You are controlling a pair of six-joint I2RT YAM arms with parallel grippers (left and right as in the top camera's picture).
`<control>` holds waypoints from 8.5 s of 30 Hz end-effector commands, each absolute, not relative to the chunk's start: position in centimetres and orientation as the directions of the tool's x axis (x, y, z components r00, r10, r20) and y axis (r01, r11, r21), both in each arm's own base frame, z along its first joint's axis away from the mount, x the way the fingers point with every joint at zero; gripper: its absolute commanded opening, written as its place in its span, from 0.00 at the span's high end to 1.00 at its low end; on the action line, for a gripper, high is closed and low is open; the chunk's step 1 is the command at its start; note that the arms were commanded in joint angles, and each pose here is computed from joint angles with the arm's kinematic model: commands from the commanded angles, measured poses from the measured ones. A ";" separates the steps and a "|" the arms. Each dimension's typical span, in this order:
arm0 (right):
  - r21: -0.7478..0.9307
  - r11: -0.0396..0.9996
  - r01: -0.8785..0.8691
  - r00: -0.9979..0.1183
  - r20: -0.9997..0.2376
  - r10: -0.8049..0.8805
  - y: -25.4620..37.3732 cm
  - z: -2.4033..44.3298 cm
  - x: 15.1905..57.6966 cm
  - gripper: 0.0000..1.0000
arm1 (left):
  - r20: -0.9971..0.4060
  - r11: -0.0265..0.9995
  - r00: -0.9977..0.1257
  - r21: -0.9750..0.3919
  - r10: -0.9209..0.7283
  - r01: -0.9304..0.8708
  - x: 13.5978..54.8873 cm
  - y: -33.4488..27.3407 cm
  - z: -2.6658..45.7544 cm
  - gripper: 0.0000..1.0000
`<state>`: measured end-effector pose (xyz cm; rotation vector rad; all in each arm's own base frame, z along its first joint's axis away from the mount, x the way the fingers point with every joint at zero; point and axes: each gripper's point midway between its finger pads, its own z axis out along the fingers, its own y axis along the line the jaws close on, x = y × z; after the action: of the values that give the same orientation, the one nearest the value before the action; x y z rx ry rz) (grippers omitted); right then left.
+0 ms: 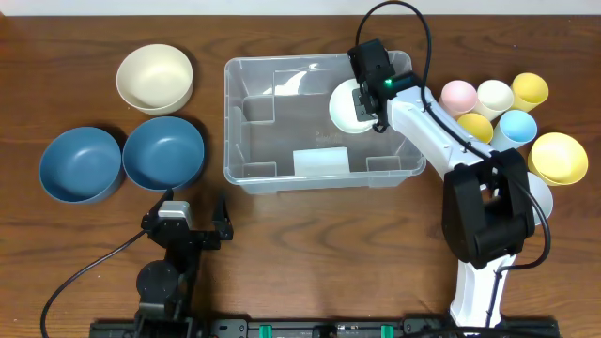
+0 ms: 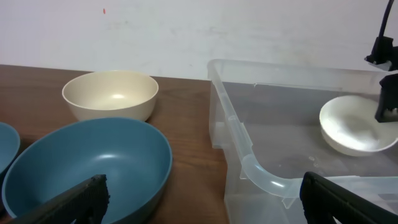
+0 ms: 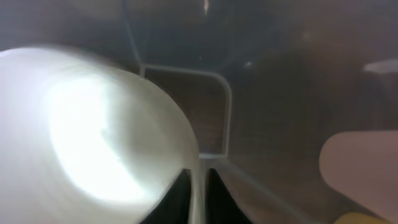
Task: Pack container
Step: 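Release the white bowl in the bin and raise the right gripper, then move the right gripper to the light-blue bowl and grasp its rim, then carry the light-blue bowl into the bin onto the white bowl, then open the right gripper and withdraw from the bin, then move the right gripper to the yellow bowl and grasp its rim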
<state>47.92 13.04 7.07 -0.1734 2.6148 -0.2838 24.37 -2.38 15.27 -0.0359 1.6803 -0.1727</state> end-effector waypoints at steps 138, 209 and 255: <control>0.517 0.852 0.085 -0.529 -0.701 0.478 1.0 34.1 26.1 0.99 | -0.981 0.992 -0.163 -0.117 -0.108 0.049 24.3 -1.9 13.6 0.02; 0.180 0.984 -0.001 -0.818 -0.566 0.102 13.8 24.5 43.0 0.14 | -0.981 0.992 -0.163 -0.117 -0.108 0.049 24.3 -1.9 13.6 0.02; 0.194 0.306 0.932 -0.253 -0.255 0.933 -25.7 6.5 29.0 0.02 | -0.981 0.992 -0.163 -0.117 -0.108 0.049 24.3 -1.9 13.6 0.02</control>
<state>28.87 -25.76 7.79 1.6550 2.2519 -0.0247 24.37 -2.38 15.27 -0.0359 1.6803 -0.1727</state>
